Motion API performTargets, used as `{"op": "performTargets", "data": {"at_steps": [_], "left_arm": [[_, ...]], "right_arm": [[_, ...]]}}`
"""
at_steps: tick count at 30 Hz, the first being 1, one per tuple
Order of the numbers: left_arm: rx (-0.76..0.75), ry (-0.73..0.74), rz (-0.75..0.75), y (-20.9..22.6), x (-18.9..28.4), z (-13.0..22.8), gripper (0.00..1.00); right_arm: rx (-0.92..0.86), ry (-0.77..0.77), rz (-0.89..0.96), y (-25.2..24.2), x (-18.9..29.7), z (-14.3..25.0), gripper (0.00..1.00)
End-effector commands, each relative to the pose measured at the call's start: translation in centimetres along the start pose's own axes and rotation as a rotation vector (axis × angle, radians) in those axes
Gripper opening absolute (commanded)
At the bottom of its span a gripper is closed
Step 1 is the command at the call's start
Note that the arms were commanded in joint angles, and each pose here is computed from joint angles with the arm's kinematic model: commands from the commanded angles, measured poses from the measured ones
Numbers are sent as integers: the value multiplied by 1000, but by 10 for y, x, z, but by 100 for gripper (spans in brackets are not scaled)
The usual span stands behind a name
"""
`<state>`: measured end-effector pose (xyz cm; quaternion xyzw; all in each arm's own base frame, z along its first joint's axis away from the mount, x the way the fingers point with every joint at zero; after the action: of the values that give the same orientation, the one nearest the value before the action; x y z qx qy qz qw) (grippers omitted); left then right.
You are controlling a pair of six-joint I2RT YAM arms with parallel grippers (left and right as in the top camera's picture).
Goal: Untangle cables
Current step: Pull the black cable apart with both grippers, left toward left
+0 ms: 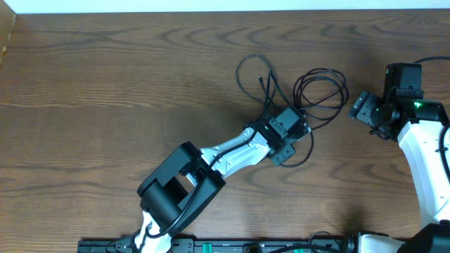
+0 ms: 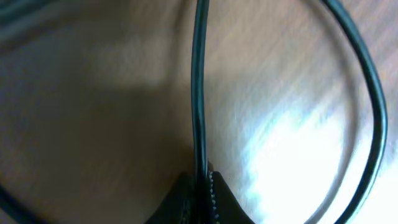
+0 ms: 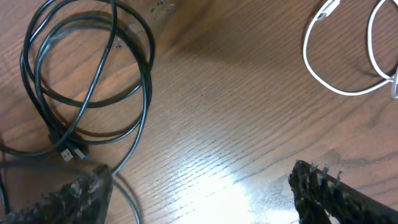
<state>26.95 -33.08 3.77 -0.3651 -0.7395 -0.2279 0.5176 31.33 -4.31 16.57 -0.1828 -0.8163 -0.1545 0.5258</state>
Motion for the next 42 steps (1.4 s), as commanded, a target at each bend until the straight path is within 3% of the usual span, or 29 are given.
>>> {"op": "performTargets", "data": {"at_steps": [1, 8, 14, 22, 29, 33, 38, 42], "left_arm": [[11, 26, -4, -1, 35, 7, 7], [43, -44, -18, 7, 152, 22, 7], [173, -143, -82, 49, 222, 43, 7], [535, -415, -258, 134, 300, 66, 7], [650, -485, -309, 158, 318, 75, 7], [650, -490, -311, 158, 318, 75, 8], [650, -487, -310, 158, 318, 75, 8], [654, -467, -307, 158, 314, 76, 7]], "right_arm": [[42, -1, -45, 7, -1, -3, 89], [312, 10, -392, 59, 4, 2, 90], [356, 65, -402, 75, -21, 10, 91], [342, 142, -403, 100, -72, 21, 85], [379, 165, -437, 127, -94, 36, 86], [257, 191, -325, 129, -110, 46, 84], [94, 110, -189, 126, -117, 36, 86], [219, -26, -259, 146, -114, 16, 84]]}}
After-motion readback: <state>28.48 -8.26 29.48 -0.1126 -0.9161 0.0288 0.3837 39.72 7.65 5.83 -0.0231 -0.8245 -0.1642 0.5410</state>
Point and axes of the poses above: each gripper's point midway between its finger pads, its own x axis back along the fingers, its own y axis along the line the jaws close on, z = x × y, the point moved 4 cm from there along x, back along the fingers, and after that the axes turned 5 degrees about x, right-handed, at the moved point
